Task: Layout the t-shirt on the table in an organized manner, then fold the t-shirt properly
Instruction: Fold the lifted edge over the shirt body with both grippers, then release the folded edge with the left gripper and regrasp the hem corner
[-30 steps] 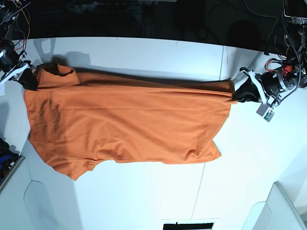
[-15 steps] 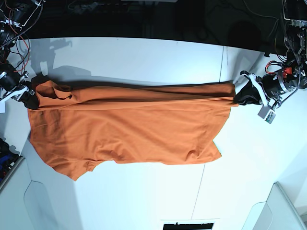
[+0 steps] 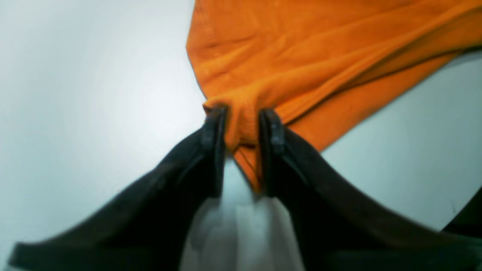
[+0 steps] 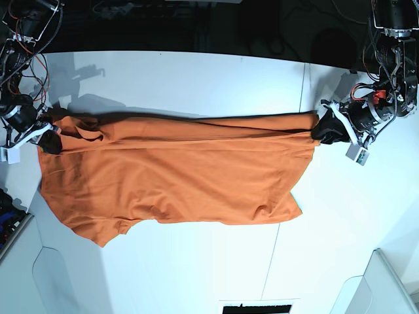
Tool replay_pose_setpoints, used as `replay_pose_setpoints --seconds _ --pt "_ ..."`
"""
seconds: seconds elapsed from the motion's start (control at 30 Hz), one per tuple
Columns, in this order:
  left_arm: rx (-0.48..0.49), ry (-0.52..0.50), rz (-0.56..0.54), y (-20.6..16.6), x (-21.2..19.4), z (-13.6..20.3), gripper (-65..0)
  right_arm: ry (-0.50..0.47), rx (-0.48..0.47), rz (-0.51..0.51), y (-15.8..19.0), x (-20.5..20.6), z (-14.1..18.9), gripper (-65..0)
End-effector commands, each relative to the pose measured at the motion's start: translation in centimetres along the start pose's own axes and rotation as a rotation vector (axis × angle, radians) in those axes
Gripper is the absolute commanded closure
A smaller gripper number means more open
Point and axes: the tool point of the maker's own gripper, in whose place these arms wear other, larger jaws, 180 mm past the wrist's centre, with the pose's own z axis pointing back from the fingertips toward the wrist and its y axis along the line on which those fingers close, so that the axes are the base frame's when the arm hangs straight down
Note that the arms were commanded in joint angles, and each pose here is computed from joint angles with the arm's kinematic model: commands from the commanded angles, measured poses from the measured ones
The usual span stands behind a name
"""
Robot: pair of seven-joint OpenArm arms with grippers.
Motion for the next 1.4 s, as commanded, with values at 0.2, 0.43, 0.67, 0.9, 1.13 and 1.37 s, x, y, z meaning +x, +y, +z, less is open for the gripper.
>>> replay_pose_setpoints --seconds 0.2,0.43,0.67,0.9,1.13,1.37 --pt "-0.031 -0.050 0.020 -0.2 1.8 0.6 -24.6 -0.076 -0.012 0.014 -0.3 2.7 0.6 -30.0" --pt "-0.038 -0.145 0.166 1.3 3.1 4.0 -24.6 -0.178 -0.065 -0.044 -2.7 5.4 4.8 -30.0" --pt "-0.007 -0.191 0.268 2.9 1.9 6.9 -24.6 -0.146 -0.128 -0.084 -5.2 2.7 6.9 -30.0" --pt "-0.025 -0.190 0.317 1.7 0.5 6.1 -24.6 -0.136 -0.118 -0.199 -6.3 -0.7 6.1 -35.6" --pt "-0.045 -0.213 0.355 0.7 0.2 5.3 -33.8 -0.089 -0.060 -0.216 -4.3 -2.5 4.0 -40.5" --pt "-0.036 -0.249 0.364 0.6 0.5 4.9 -36.1 -0.097 -0.039 -0.214 -3.6 -2.0 3.4 -40.5"
